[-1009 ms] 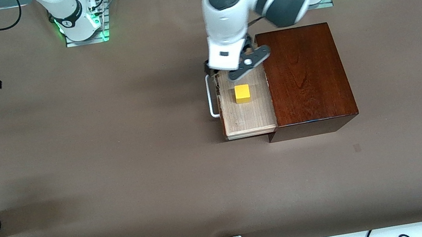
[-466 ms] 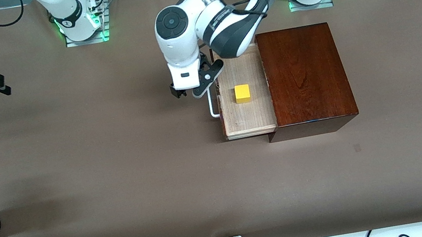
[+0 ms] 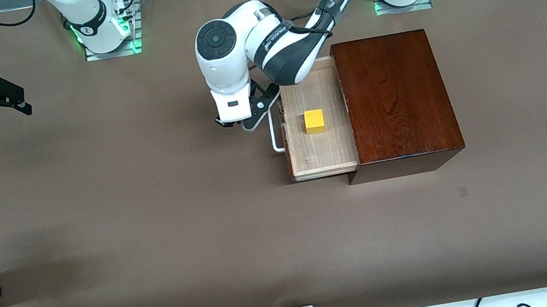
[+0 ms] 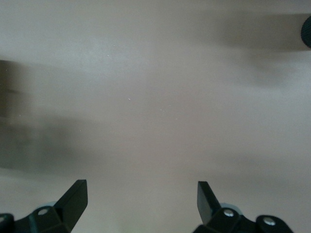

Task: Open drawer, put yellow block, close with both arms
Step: 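Place the left gripper against the drawer front beside the handle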

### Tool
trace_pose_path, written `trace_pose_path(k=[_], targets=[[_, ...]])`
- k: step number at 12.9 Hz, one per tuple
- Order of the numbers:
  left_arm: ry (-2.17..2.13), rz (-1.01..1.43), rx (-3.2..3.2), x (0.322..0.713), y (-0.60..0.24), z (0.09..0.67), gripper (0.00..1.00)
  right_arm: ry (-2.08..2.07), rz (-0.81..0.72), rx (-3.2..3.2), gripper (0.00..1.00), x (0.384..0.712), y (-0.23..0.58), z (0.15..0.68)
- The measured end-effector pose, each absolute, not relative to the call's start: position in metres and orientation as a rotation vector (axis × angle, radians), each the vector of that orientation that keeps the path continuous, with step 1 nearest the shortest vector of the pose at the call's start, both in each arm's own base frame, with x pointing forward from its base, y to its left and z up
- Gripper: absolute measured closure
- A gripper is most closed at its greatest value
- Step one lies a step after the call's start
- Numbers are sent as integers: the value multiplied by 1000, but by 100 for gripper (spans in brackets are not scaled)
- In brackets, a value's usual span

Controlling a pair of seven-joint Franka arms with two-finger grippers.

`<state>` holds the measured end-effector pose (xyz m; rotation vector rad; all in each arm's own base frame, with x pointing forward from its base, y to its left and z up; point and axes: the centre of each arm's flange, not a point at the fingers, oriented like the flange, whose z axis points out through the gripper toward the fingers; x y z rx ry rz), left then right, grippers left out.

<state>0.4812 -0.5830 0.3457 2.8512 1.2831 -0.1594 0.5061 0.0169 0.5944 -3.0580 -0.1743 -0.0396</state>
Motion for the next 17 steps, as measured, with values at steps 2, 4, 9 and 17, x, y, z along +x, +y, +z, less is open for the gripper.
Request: trace_pose_path(k=[2,4,9,17], targets=[[1306,-157,2861,483,-581,334,96,-184,-38,-3053,0,506,19,594],[1341,-142,2870,492,-572,323,99,-189,-37,-3047,0,507,19,594],[1424,-113,2909,508,-549,310,99,-180,-36,-3047,0,507,14,593],[1417,-109,2931,510,-544,306,99,-176,-15,-3071,0,505,8,596]])
